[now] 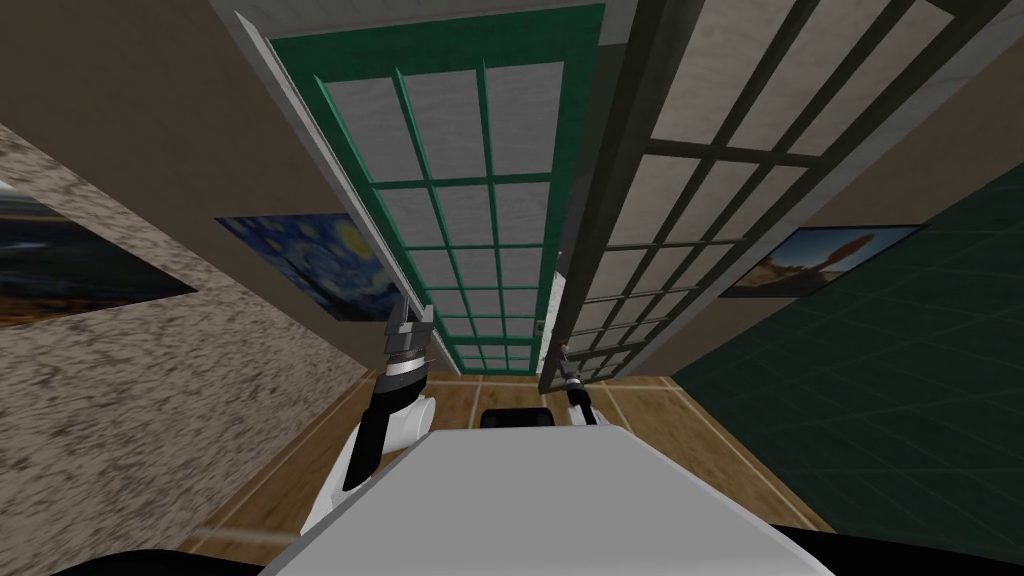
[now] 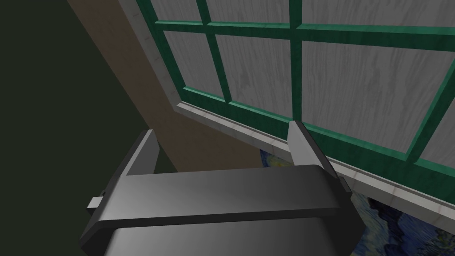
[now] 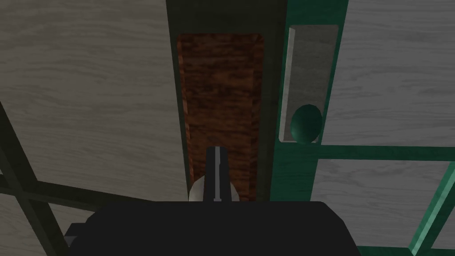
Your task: Pull the door open
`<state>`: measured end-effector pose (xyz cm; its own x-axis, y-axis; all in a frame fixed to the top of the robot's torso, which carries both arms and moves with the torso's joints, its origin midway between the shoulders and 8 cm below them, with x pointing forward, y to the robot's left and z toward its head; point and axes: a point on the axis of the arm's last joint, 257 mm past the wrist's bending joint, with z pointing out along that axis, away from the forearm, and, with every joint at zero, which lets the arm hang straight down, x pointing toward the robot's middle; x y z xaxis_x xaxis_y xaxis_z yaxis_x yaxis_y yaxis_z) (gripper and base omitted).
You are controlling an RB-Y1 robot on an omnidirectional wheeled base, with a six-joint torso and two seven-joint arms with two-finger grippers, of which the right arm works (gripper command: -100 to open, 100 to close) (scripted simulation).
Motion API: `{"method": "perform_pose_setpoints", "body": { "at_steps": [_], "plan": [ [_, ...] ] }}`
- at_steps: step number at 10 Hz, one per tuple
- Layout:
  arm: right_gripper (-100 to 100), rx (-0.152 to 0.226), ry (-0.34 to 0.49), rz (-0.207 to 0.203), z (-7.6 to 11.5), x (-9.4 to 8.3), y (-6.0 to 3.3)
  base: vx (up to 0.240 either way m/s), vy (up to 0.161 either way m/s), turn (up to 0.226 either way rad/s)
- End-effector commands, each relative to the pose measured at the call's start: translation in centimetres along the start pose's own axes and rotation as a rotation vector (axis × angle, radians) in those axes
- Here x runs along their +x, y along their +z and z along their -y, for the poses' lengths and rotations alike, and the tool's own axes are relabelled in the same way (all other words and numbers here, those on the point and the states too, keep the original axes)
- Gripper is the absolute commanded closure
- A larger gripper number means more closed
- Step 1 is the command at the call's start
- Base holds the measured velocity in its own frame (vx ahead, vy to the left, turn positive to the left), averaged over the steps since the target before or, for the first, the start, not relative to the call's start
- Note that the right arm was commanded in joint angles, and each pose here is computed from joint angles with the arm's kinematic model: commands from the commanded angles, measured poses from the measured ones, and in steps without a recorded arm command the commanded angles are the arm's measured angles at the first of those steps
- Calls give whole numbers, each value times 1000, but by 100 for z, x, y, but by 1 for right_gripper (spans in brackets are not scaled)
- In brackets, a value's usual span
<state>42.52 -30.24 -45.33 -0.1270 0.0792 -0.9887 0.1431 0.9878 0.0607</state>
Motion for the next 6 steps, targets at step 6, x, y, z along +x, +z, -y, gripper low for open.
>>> {"method": "perform_pose_setpoints", "body": {
  "at_steps": [6],
  "plan": [
    [-100, -54, -53, 44, 174, -207, 89, -179, -3, 85]
  ]
}}
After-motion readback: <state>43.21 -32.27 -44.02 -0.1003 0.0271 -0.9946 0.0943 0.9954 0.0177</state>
